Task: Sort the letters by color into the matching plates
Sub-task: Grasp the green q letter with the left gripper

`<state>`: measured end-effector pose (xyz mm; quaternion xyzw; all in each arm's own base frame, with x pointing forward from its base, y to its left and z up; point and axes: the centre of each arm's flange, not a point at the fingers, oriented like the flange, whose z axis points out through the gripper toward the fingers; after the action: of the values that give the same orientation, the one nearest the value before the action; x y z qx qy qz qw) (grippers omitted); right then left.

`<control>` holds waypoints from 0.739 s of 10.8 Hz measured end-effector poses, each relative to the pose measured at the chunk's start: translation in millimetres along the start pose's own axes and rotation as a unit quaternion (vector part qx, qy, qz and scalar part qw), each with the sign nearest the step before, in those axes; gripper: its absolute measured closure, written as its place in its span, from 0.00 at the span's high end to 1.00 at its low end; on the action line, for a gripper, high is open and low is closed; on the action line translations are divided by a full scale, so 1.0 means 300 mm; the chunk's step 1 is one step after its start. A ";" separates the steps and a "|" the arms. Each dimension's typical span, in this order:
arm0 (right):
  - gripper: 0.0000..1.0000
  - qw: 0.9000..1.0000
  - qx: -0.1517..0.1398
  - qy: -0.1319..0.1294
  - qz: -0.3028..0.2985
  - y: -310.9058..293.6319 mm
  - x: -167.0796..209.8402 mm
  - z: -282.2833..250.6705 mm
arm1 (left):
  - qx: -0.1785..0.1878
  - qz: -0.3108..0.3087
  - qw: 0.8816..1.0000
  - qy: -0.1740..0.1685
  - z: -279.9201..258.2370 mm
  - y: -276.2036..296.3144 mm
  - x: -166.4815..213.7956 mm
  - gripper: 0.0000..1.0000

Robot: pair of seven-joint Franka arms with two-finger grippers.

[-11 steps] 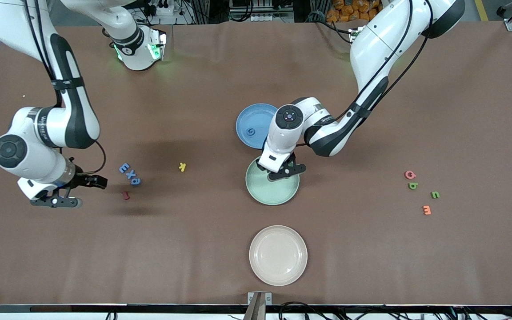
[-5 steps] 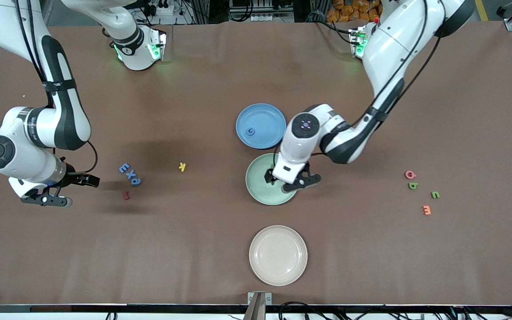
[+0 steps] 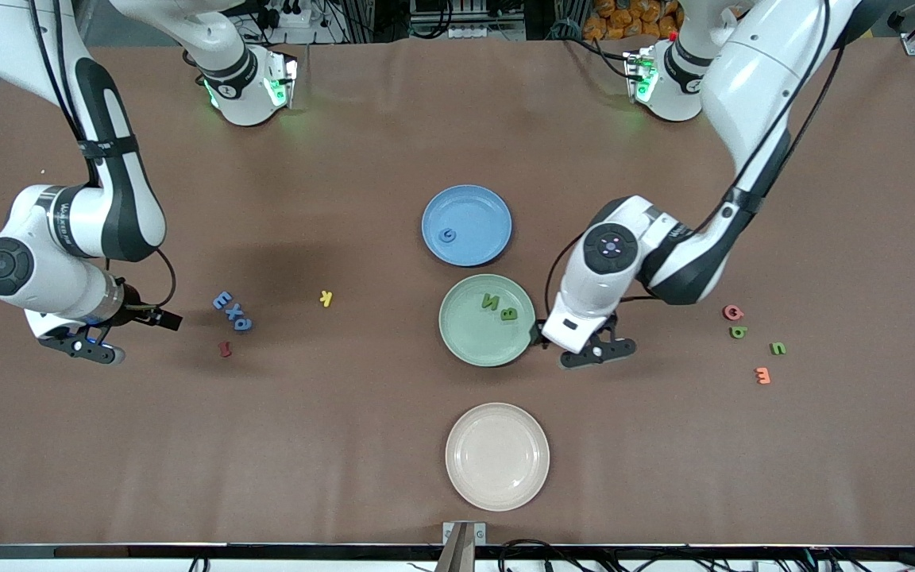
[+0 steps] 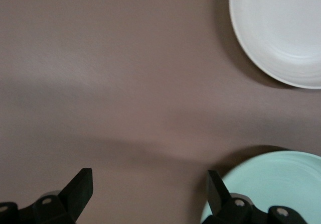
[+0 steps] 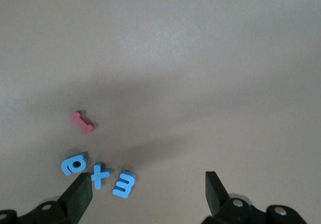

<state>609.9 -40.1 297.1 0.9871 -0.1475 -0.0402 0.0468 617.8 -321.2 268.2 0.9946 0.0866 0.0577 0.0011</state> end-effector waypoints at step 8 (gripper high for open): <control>1.00 0.950 0.012 0.008 0.313 -0.036 -0.017 -0.028 | 0.042 0.029 0.998 -0.021 0.022 -0.666 0.219 1.00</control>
<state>609.1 -27.7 304.7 0.8920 -0.4496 -0.0141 0.0461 648.4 -112.9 266.8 0.9968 0.0597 0.0336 -0.0401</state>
